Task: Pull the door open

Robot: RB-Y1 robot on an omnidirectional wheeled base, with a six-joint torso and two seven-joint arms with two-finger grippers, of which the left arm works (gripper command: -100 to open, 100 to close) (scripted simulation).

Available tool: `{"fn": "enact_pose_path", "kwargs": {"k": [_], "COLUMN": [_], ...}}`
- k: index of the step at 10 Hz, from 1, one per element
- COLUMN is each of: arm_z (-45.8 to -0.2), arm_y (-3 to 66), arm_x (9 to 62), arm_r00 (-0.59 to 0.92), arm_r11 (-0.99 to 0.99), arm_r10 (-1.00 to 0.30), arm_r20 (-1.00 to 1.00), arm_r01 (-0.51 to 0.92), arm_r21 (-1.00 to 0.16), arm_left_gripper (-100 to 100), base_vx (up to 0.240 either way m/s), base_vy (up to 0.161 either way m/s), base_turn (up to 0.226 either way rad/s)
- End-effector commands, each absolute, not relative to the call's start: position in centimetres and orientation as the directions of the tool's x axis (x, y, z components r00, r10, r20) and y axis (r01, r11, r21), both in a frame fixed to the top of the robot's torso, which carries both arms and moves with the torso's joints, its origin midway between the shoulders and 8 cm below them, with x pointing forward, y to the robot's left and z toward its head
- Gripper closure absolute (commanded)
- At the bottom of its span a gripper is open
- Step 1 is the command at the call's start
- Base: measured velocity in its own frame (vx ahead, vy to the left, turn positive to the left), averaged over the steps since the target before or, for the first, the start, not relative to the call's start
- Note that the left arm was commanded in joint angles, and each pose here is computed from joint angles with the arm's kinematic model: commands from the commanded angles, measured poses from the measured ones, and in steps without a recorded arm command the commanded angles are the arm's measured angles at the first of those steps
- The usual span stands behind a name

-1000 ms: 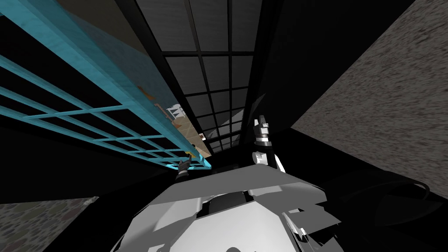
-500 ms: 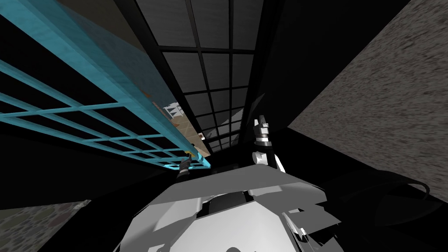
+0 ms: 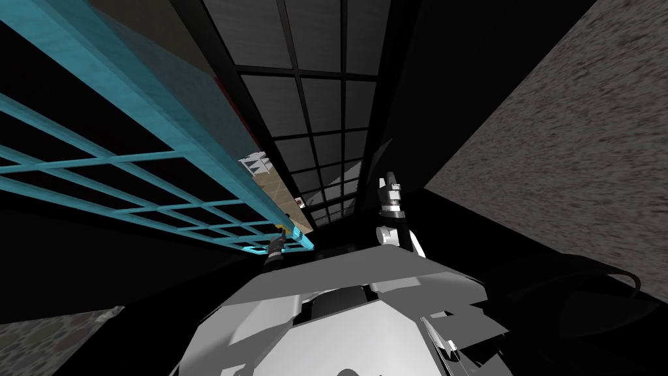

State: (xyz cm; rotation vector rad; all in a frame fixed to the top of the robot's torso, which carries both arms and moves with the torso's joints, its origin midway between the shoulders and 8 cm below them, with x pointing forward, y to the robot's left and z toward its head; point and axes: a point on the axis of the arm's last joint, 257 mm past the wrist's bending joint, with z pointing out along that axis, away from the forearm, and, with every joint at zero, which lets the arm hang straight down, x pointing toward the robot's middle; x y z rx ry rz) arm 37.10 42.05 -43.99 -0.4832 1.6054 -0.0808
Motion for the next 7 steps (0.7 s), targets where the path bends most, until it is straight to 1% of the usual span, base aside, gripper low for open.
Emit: {"fn": "enact_pose_path", "kwargs": {"k": [1,3,5,7], "arm_z": [-44.24,-44.13,-44.08,-44.08], "arm_y": [43.25,43.25,43.25,43.25], "arm_x": [36.5,36.65,36.72,36.72], "arm_r00": [-0.009,0.011,0.026,0.026], "arm_r11": [0.887,0.862,0.841,0.841], "arm_r10": [-0.385,-0.437,-0.476,-0.476], "arm_r20": [-0.923,-0.899,-0.879,-0.879], "arm_r01": [-0.279,-0.279,-0.278,-0.278], "arm_r21": [-0.367,-0.422,-0.463,-0.463], "arm_left_gripper": [100,100,100,100], "base_vx": [-0.024,-0.04,-0.033,-0.014], "base_vy": [0.018,0.024,0.016,0.01], "base_turn": [-0.046,-0.082,-0.042,-0.014]}}
